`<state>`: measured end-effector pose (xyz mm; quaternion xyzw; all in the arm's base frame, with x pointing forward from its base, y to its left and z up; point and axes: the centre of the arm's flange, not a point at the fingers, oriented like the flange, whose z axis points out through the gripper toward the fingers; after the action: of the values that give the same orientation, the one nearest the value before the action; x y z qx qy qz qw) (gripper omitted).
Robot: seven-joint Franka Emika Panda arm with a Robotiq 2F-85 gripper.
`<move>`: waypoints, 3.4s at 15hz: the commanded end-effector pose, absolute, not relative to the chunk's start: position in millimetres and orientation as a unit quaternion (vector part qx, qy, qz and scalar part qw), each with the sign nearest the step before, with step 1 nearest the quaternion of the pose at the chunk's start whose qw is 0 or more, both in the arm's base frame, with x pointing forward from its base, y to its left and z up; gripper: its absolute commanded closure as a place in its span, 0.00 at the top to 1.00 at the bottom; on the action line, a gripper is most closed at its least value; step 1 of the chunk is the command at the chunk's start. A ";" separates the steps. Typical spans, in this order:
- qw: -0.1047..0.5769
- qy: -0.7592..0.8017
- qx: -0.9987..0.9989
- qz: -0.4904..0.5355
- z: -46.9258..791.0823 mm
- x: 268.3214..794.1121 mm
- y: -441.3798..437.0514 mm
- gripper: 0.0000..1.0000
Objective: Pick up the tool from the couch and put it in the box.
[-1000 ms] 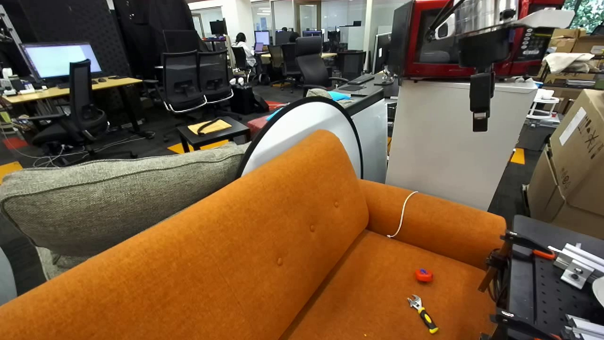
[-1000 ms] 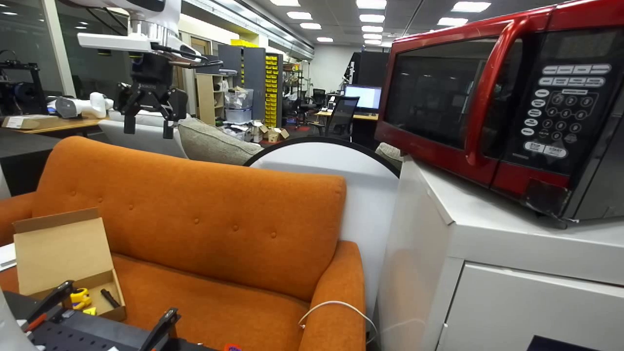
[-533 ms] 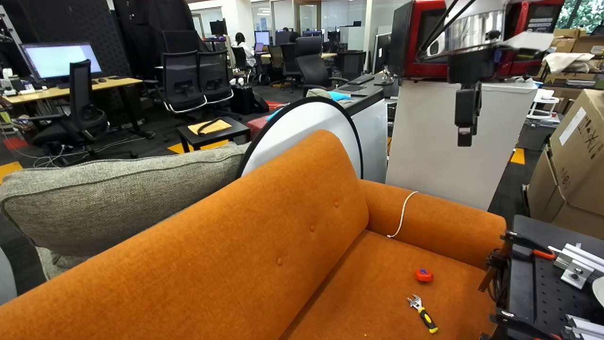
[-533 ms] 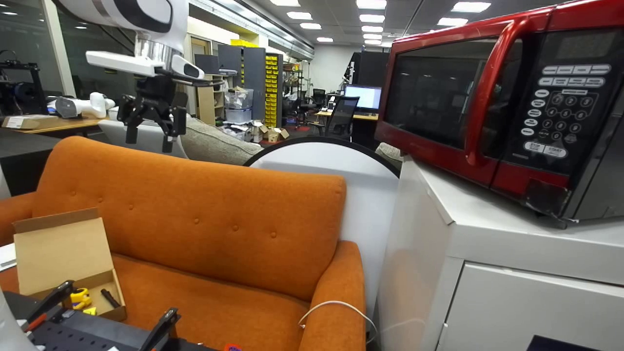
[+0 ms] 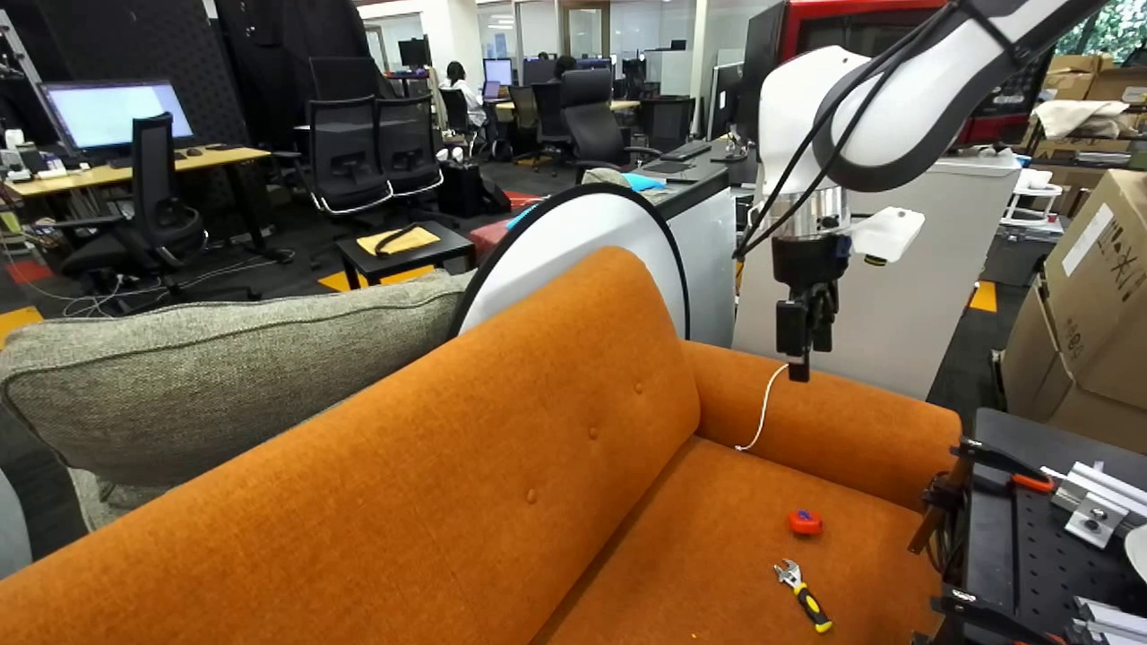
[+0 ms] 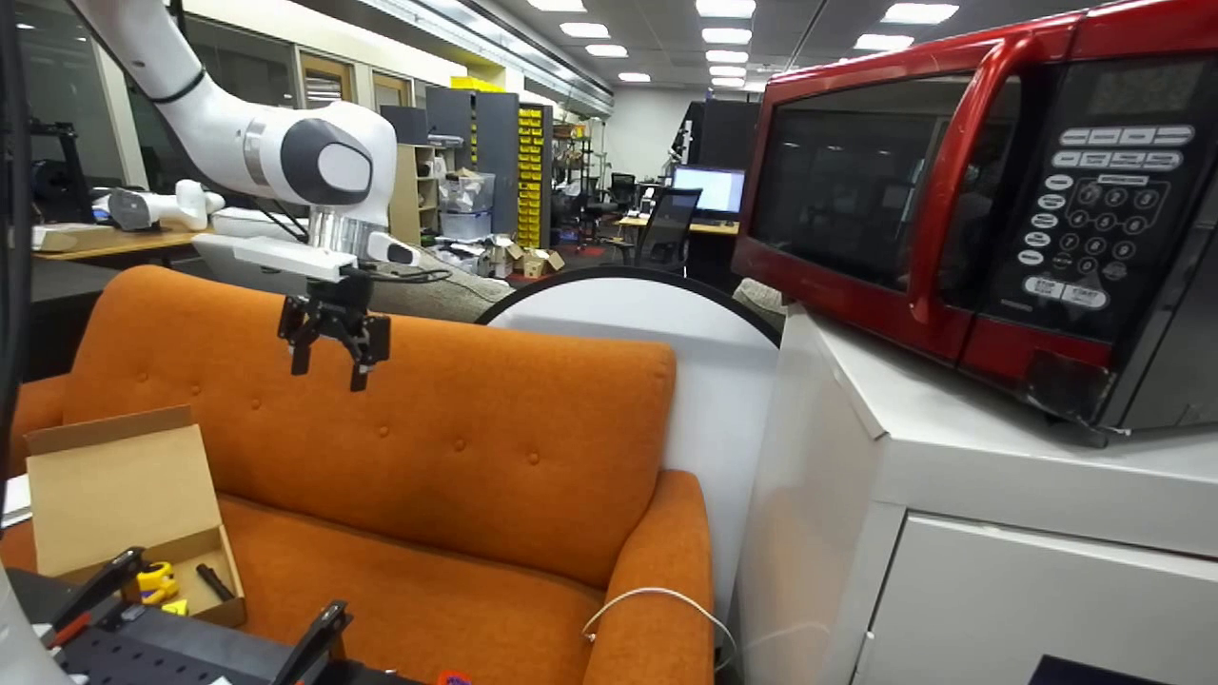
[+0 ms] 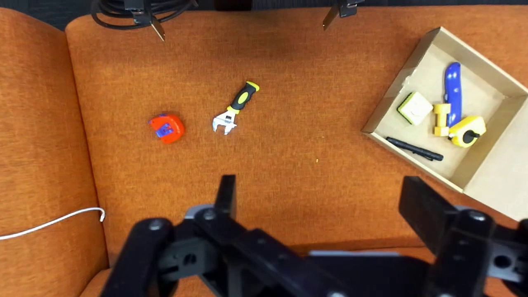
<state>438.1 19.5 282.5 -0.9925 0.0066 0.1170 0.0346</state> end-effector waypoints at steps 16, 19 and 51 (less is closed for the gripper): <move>0.167 -0.016 -0.981 0.102 152.6 465.3 21.6 1.00; 0.177 0.011 -0.976 0.125 102.7 466.7 20.0 1.00; 0.134 0.390 -0.879 0.240 -175.1 411.4 -57.1 1.00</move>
<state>411.7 -51.6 -163.2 -0.8990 0.3391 0.2410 0.1369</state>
